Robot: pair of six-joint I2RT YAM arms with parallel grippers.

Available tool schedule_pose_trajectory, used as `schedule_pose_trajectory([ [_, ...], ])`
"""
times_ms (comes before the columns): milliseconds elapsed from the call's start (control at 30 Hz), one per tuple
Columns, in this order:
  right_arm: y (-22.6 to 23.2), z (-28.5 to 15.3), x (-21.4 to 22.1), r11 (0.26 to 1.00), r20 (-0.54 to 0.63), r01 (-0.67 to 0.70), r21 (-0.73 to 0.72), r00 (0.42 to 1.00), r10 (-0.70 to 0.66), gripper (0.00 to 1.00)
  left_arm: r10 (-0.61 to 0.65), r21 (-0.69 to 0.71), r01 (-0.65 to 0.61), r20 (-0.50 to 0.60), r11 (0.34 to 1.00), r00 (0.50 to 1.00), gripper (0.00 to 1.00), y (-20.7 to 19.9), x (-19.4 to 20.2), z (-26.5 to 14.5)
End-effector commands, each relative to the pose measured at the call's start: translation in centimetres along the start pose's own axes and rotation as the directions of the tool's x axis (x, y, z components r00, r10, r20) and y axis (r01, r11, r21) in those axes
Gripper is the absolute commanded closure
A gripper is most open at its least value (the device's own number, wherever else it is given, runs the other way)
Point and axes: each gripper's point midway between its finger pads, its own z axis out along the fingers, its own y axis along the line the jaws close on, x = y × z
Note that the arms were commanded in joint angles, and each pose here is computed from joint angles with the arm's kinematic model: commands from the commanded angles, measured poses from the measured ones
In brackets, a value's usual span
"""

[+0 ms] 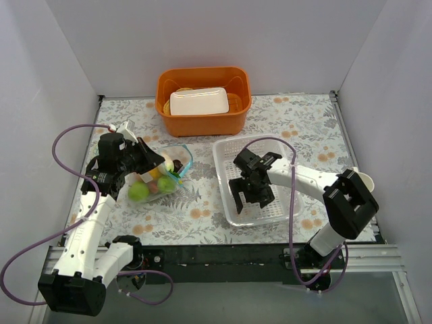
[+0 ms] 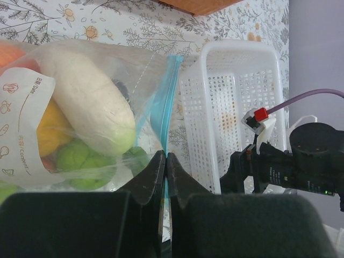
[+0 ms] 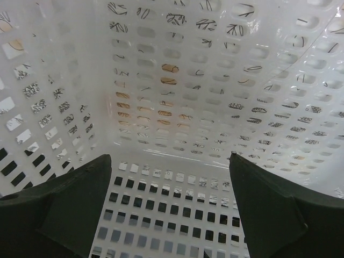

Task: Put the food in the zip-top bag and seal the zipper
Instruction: Adjust the bin at the center of the board.

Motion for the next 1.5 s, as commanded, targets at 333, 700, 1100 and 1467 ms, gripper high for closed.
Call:
schedule_pose_trajectory([
  [333,-0.3,2.2,-0.3,0.997,-0.084,0.057,0.047,0.995,-0.053,0.43,0.032,0.013,-0.032,0.001,0.999,0.999,1.00,-0.2,-0.1,-0.1],
  [700,1.3,3.3,-4.4,0.999,0.025,-0.037,0.038,0.999,0.036,0.59,0.036,0.008,-0.036,0.001,0.999,0.999,1.00,-0.1,-0.1,-0.3],
  [1100,-2.5,5.2,-3.7,0.915,0.133,-0.403,0.012,0.908,0.398,0.60,0.046,-0.003,-0.046,0.014,0.999,0.999,1.00,-0.1,-0.3,-0.8],
  [1467,-2.6,1.4,-6.8,0.893,0.276,-0.423,-0.156,0.849,0.451,0.54,0.041,0.013,-0.041,0.007,0.999,0.999,1.00,-0.5,-0.4,-0.6],
])
